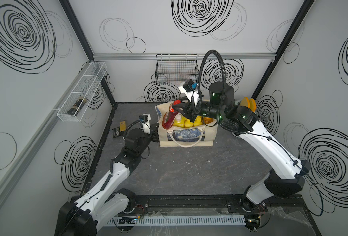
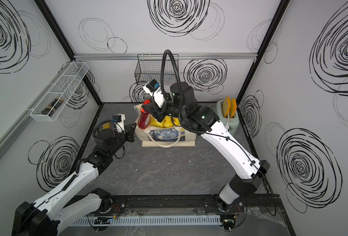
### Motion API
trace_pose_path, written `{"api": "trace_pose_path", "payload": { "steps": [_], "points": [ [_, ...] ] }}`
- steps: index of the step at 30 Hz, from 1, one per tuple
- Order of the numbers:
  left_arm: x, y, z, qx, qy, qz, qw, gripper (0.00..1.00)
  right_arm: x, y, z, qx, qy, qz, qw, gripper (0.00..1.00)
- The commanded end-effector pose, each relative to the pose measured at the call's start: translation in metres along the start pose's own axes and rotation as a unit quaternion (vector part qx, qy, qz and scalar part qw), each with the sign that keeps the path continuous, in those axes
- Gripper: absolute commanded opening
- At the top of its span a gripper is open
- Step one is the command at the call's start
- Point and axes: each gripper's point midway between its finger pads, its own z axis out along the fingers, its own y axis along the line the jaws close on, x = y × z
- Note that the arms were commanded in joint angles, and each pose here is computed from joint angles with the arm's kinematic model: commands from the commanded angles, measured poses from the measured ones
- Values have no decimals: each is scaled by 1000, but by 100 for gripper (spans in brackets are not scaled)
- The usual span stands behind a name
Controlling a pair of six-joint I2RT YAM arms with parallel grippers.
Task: Pack dish soap into the shopping bag
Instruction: Place the bottle of dish soap in the shopping bag.
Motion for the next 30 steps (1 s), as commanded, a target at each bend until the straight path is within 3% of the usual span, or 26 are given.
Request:
{"api": "trace_pose_path", "payload": {
  "steps": [1, 19, 30],
  "points": [
    [18, 3, 0, -9, 35, 6, 999, 0, -67, 2, -16, -9, -109, -56, 992, 0],
    [0, -12, -13, 8, -1, 17, 1000, 0, -21, -41, 39, 3, -45, -66, 997, 0],
    [-16, -14, -18, 6, -25, 18, 1000, 0, -37, -45, 9, 1, -75, -67, 995, 0]
  ]
}}
